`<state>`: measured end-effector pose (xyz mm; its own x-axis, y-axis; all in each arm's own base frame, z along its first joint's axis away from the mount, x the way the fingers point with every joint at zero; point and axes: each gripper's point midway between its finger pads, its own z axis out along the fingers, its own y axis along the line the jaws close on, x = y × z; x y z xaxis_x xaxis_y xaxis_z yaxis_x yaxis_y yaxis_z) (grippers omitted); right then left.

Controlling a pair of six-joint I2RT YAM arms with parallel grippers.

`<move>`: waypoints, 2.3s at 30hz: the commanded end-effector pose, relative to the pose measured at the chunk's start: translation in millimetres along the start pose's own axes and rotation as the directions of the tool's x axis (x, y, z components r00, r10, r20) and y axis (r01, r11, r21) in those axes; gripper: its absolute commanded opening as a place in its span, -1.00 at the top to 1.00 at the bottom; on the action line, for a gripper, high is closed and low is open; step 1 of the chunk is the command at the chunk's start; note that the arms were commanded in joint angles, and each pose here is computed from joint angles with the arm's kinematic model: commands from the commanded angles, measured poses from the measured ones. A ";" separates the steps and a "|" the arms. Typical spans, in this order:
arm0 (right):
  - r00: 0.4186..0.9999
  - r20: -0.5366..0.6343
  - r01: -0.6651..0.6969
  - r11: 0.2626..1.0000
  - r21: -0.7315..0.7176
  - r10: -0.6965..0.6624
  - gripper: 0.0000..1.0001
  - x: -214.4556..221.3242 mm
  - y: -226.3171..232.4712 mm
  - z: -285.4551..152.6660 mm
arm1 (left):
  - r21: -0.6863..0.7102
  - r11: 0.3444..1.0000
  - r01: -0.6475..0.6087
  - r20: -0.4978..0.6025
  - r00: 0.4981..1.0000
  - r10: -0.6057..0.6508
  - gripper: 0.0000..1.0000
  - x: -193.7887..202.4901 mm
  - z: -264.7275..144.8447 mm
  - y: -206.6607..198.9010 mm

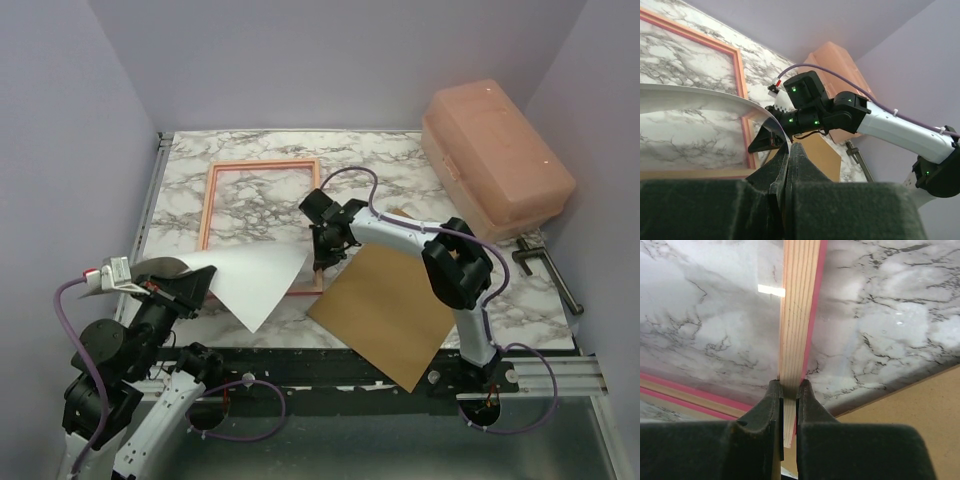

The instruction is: Put the photo into the frame

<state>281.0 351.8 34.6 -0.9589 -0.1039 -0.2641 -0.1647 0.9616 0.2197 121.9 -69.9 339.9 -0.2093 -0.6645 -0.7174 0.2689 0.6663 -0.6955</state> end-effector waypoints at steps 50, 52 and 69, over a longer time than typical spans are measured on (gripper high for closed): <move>0.995 -0.040 0.102 0.974 0.201 -0.096 0.99 82.8 -114.1 -56.4 | 0.079 0.997 0.000 -0.204 0.979 0.016 1.00 41.1 30.6 -14.2; 0.995 -0.036 0.104 0.967 0.232 -0.098 0.99 86.5 -123.8 -56.9 | 0.081 0.997 -0.001 -0.209 0.978 0.018 1.00 41.7 30.9 -14.6; 0.996 -0.005 0.093 0.987 0.129 -0.093 -0.42 83.3 -106.5 -72.0 | 0.079 0.997 -0.015 -0.231 0.972 0.033 1.00 45.1 30.4 -13.7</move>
<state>198.6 215.0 41.1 -0.9491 -0.1967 -0.2459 -0.2077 0.9780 0.0195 138.9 -115.6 314.1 -0.4058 -0.5682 -0.7159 0.3173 0.6470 -0.6934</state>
